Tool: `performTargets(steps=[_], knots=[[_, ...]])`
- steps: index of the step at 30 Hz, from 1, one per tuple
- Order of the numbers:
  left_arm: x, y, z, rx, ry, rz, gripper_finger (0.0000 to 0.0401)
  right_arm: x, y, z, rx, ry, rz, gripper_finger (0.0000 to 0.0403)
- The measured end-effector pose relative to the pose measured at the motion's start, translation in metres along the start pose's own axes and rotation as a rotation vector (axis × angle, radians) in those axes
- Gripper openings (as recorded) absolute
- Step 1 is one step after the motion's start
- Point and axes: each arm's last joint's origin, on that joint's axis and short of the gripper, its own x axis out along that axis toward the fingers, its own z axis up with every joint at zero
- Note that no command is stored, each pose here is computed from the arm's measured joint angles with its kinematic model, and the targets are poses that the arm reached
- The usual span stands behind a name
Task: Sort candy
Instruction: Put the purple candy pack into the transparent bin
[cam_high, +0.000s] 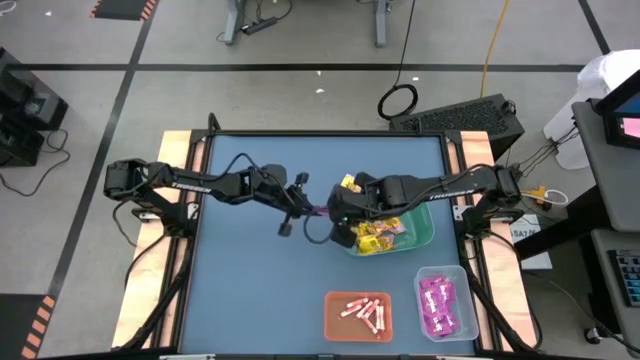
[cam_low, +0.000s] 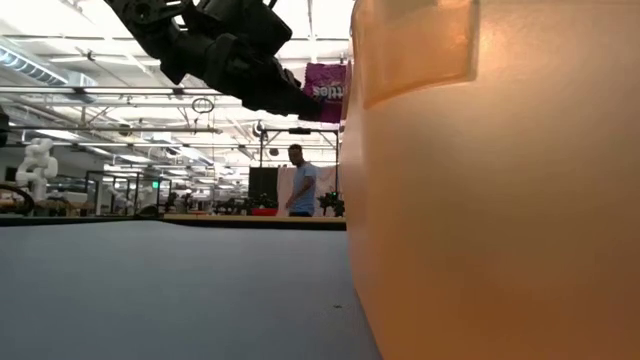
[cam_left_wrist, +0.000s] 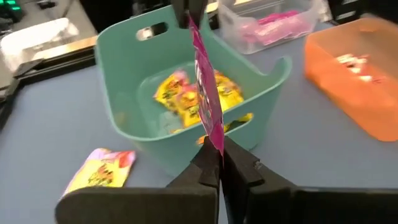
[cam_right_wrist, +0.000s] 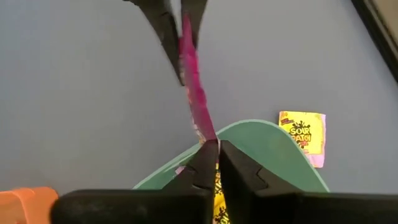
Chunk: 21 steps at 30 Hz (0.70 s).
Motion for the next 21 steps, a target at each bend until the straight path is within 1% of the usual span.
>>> performTargets(steps=[5, 8, 11, 15, 19, 21], knots=[[-0.001, -0.003, 0.002, 0.0, -0.041, -0.108, 0.0003, -0.005, 0.011, -0.006, -0.004, -0.044, -0.05, 0.0052], [-0.007, -0.005, 0.005, -0.007, -0.044, -0.13, 0.0002, -0.009, 0.02, -0.011, 0.014, -0.091, -0.1, 0.008], [-0.019, -0.008, 0.01, -0.02, -0.022, -0.145, 0.0002, -0.013, 0.029, -0.017, 0.037, -0.124, -0.118, 0.0105], [-0.038, -0.013, 0.02, -0.016, -0.02, -0.138, 0.0002, -0.02, 0.043, -0.026, 0.048, -0.167, -0.134, 0.0129], [-0.05, -0.021, 0.026, 0.047, 0.035, -0.029, 0.0001, -0.026, 0.053, -0.034, 0.022, -0.213, -0.159, 0.014], [-0.052, -0.025, 0.028, 0.039, 0.056, -0.015, 0.0001, -0.028, 0.058, -0.037, 0.007, -0.237, -0.173, 0.0141]])
